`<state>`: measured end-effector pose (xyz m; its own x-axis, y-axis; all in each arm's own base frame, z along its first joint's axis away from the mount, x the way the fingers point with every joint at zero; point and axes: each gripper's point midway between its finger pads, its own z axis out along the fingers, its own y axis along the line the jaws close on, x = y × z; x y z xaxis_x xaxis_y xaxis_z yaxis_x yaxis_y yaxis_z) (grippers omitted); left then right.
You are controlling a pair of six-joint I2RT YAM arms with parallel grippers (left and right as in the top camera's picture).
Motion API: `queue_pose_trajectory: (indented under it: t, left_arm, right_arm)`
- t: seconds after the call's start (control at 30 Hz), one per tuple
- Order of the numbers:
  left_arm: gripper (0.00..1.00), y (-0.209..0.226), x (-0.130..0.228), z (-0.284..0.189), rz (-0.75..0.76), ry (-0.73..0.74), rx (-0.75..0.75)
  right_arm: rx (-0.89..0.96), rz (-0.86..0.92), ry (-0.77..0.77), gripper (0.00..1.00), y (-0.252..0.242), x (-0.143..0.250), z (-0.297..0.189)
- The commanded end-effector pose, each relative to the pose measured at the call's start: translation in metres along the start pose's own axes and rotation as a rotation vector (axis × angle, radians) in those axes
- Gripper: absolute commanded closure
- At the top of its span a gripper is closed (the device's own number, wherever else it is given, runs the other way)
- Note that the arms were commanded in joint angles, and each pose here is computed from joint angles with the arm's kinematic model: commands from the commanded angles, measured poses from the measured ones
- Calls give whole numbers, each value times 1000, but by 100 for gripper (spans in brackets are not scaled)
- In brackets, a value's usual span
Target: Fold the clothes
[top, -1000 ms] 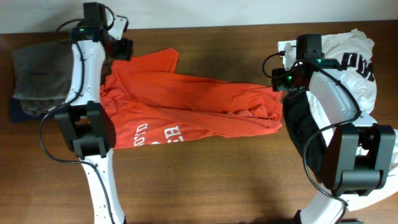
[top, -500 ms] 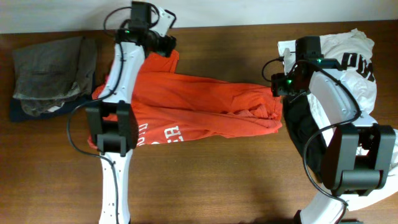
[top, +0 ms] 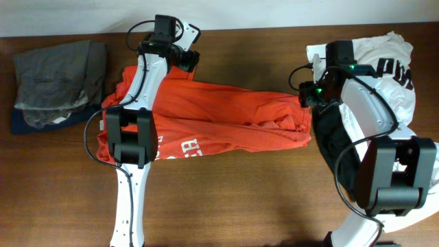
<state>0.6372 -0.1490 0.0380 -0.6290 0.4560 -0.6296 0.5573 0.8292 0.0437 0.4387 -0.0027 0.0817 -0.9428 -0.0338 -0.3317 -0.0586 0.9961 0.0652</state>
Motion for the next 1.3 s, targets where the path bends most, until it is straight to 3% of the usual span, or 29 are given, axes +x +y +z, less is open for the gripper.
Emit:
queue_pose_trajectory:
  t: [0.0, 0.13, 0.2, 0.3, 0.47, 0.7, 1.0, 1.27]
  left_arm:
    - [32, 0, 5, 8, 14, 1, 10]
    - [34, -2, 16, 20, 8, 24, 19]
    - [41, -1, 16, 20, 8, 22, 19]
    - [67, -1, 14, 20, 11, 12, 15]
    - [98, 1, 11, 20, 12, 1, 9]
    - [100, 24, -12, -5, -50, -25, -72]
    - [100, 38, -68, -93, -52, -80, -169]
    - [100, 30, -60, -102, -57, -32, -149]
  right_arm:
    - [-13, -4, -16, 34, 4, -6, -2]
    - [-13, -4, -16, 34, 4, -6, -2]
    - [-13, -4, -16, 33, 3, -6, -2]
    - [-13, -4, -19, 34, 3, -7, -2]
    - [-12, -5, -25, 34, 3, -9, -2]
    - [-12, -12, -86, 33, 3, -24, -2]
    - [-12, -16, -134, 33, 1, -38, 13]
    - [-22, -4, -58, 33, -2, -24, 59]
